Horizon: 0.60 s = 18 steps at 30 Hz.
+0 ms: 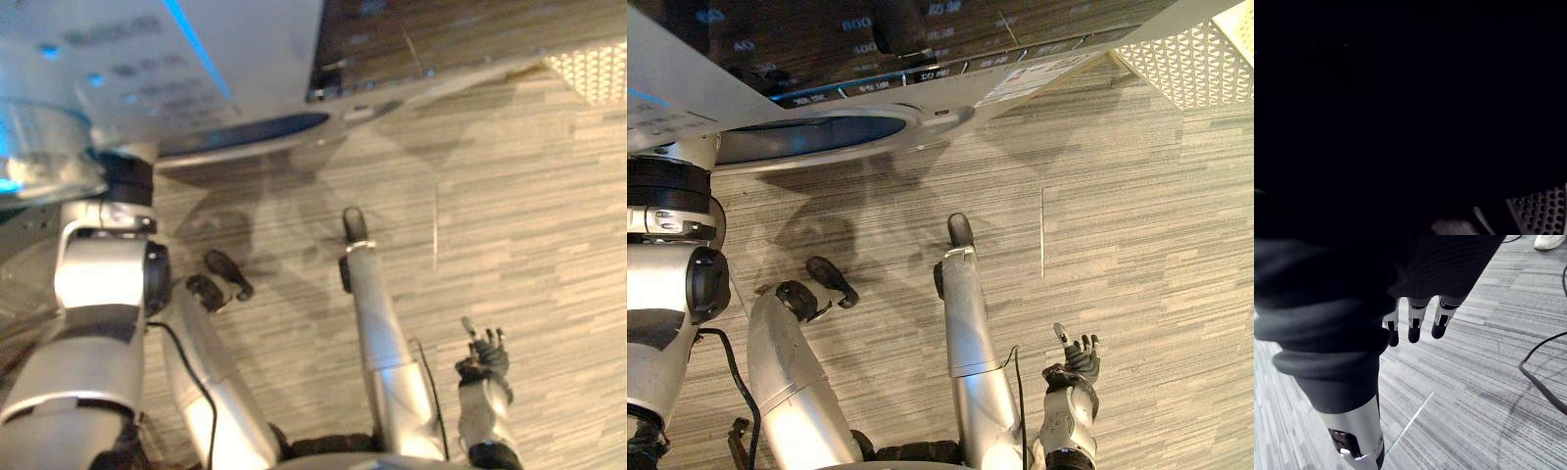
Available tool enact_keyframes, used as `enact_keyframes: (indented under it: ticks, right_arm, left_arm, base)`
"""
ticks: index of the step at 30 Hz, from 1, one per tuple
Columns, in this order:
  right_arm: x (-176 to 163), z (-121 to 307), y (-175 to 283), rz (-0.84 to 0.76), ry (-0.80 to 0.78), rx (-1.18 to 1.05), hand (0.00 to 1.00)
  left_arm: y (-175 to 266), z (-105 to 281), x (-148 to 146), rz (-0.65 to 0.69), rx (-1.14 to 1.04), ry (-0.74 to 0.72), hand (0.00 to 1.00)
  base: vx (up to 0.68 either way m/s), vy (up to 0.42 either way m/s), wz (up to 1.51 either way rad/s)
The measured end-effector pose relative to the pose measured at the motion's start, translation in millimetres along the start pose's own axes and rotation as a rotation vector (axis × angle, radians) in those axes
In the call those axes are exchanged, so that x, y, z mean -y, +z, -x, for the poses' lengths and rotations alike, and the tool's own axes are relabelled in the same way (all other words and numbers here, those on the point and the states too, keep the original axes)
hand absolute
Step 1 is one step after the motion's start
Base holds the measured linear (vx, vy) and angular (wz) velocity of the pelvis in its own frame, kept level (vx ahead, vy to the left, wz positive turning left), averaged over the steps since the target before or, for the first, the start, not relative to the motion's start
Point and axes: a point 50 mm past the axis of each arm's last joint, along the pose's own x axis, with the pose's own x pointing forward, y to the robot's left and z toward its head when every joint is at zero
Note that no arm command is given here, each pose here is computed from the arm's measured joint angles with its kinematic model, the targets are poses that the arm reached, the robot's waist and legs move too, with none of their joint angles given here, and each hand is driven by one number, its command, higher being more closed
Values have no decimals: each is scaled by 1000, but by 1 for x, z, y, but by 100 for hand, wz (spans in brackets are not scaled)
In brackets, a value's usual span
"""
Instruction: Pick up the laundry basket with both hands and put the clothes into the washing machine.
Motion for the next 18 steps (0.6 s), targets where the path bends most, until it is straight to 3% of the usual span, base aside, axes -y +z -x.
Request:
enact_keyframes:
  ticks: [13,18]
  right_arm:
    - [7,4,-13,36,-11,-52,0]
    - [-11,9,-22,83,71,-82,0]
  left_arm:
    - [-16,-6,-21,-152,-58,27,0]
    - [-85,26,-71,-187,-284,127,0]
  base:
    - [-4,82,-1]
    - [46,69,-14]
